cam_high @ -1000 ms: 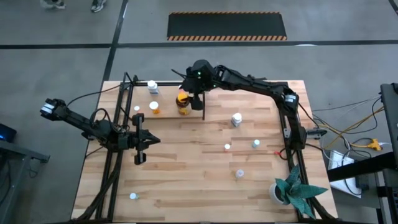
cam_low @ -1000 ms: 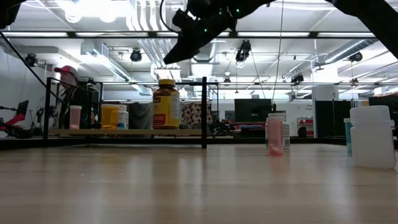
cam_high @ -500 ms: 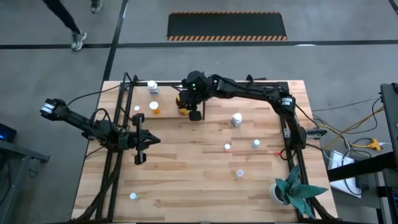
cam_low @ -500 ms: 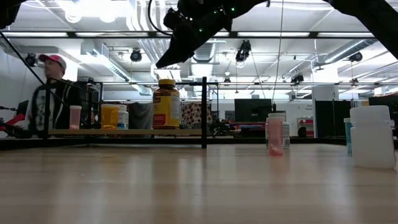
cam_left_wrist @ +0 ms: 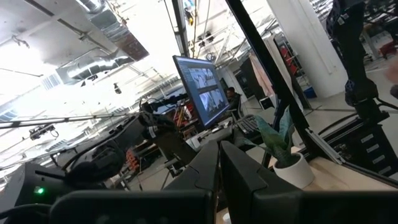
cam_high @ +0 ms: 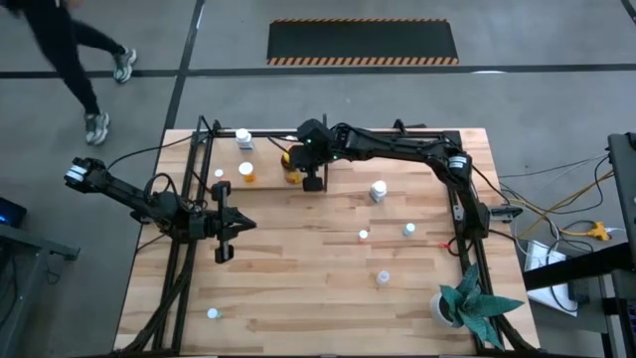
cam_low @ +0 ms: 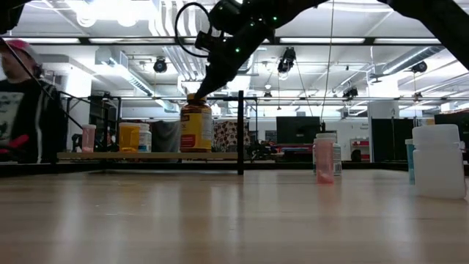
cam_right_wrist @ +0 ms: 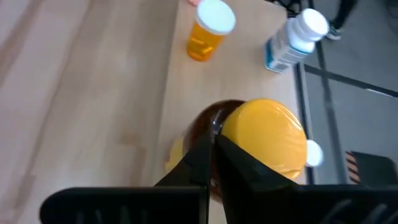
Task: Pick and place medicine bottles onto shelf by color
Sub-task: Put the yellow pill bottle on the shelf, then put the bottom blue pill bottle on the shelf
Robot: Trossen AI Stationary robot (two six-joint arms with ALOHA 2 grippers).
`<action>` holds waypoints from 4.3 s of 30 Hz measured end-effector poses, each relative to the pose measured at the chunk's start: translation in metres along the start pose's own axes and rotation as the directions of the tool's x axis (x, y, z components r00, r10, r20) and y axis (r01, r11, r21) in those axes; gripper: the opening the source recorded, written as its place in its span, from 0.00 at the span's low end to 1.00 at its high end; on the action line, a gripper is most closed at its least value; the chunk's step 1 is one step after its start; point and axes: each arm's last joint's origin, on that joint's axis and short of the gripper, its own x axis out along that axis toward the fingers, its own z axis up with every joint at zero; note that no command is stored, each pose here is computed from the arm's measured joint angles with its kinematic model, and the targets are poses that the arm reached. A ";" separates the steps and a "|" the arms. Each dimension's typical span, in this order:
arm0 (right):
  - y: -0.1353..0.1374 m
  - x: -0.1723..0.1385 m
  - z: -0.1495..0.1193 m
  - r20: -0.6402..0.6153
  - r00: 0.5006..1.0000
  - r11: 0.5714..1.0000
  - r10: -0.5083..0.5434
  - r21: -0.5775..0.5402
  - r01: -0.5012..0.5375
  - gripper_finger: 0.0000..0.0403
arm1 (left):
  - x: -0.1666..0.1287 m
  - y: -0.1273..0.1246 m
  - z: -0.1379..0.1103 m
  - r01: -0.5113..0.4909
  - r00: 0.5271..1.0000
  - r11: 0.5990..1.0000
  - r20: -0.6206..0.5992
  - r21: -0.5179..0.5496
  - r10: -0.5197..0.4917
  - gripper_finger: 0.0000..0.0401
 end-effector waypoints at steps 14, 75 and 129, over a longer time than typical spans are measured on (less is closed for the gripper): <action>-0.005 -0.013 0.003 -0.069 0.990 0.992 -0.122 -0.045 0.119 0.03 | 0.000 -0.001 -0.001 0.008 1.000 1.000 -0.012 0.003 -0.007 0.00; -0.003 -0.066 0.031 -0.012 0.993 0.990 -0.119 0.074 0.120 0.03 | 0.000 -0.001 -0.001 0.008 1.000 1.000 -0.013 0.004 -0.008 0.00; 0.168 -0.115 -0.127 0.540 0.834 0.982 0.115 -0.186 -0.016 0.03 | 0.099 -0.029 0.016 -0.311 0.730 0.690 -0.629 -0.653 -0.266 0.00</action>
